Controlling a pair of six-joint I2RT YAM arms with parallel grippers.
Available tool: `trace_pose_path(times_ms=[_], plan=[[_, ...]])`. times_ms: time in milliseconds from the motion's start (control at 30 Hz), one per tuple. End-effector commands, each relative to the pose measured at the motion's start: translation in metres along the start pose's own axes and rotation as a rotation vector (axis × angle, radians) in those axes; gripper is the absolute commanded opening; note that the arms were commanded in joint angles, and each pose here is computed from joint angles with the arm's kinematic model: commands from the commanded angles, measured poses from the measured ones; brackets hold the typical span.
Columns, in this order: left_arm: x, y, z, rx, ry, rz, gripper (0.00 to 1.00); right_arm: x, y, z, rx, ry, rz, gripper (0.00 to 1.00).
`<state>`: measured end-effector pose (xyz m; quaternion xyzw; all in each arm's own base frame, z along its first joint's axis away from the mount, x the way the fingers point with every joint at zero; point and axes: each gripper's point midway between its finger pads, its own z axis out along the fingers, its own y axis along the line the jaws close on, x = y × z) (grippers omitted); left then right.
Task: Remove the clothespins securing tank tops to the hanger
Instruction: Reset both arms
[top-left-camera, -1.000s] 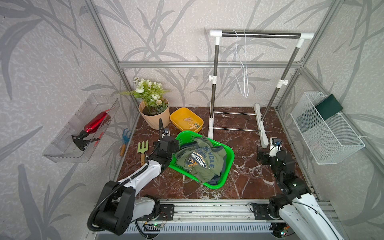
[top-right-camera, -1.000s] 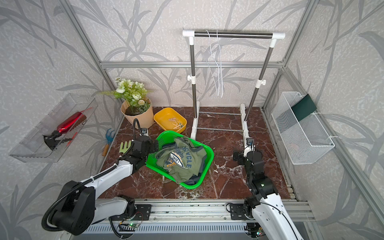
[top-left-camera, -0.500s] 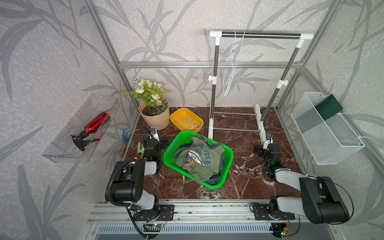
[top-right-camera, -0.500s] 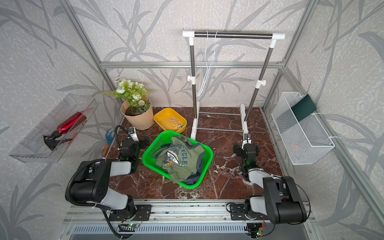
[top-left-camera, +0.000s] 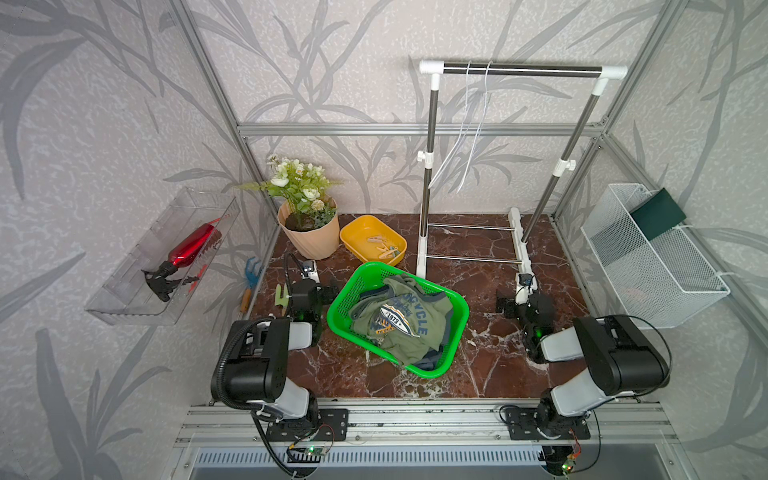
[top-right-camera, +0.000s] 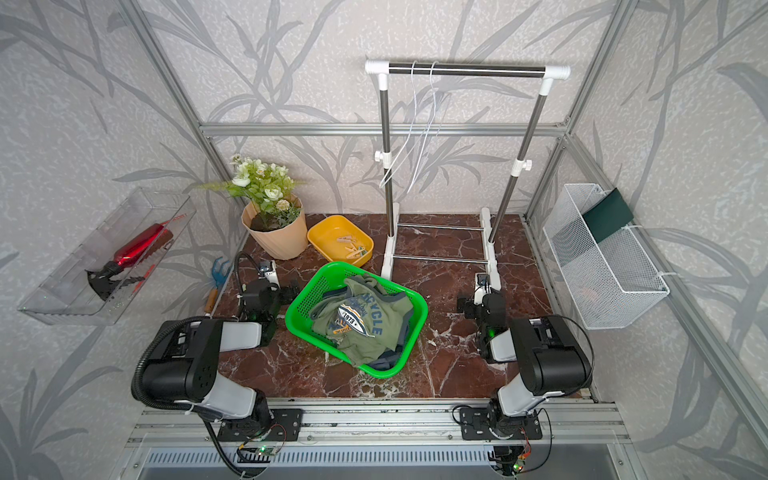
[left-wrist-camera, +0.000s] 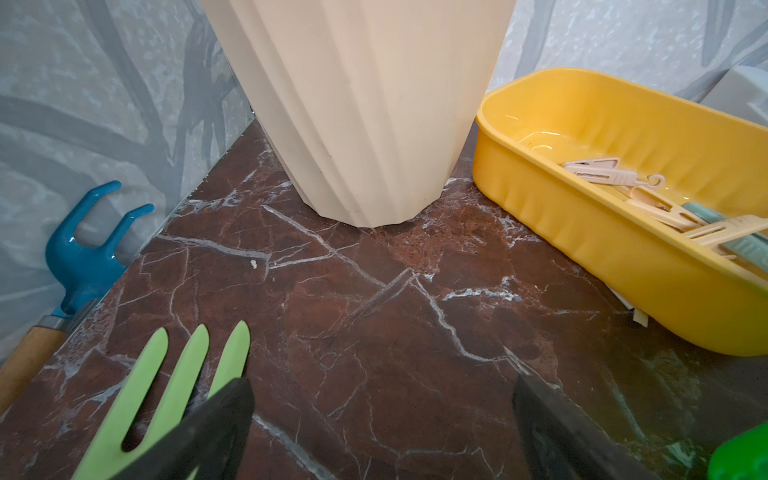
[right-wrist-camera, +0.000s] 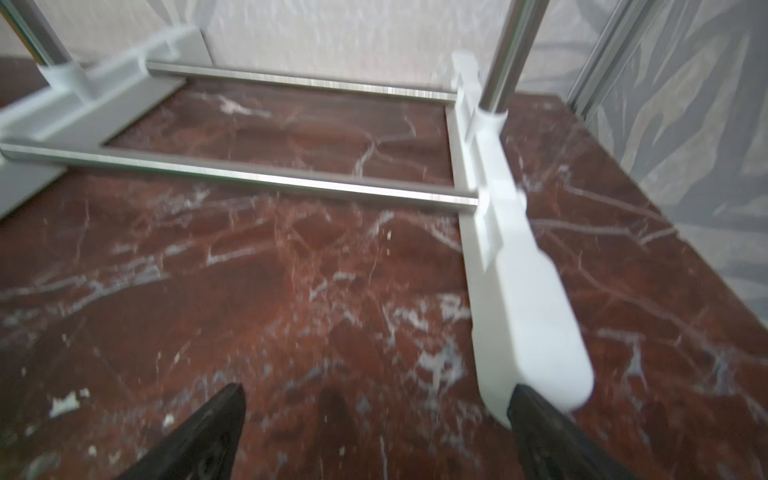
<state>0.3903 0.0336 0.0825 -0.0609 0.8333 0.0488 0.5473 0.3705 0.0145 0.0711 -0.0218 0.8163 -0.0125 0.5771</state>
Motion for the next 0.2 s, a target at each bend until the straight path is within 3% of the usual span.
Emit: trace_pose_path(times_ms=[0,167], plan=[[-0.0087,-0.0033,0.0016,0.02,-0.013,0.003,0.99,-0.0297,0.0081,0.0004,-0.035,-0.092,-0.016,0.99],[-0.0087,-0.003,0.0016,0.019,-0.011,0.0,0.99,-0.0303,0.0085,-0.0026,-0.037,-0.129,-0.017,0.99]])
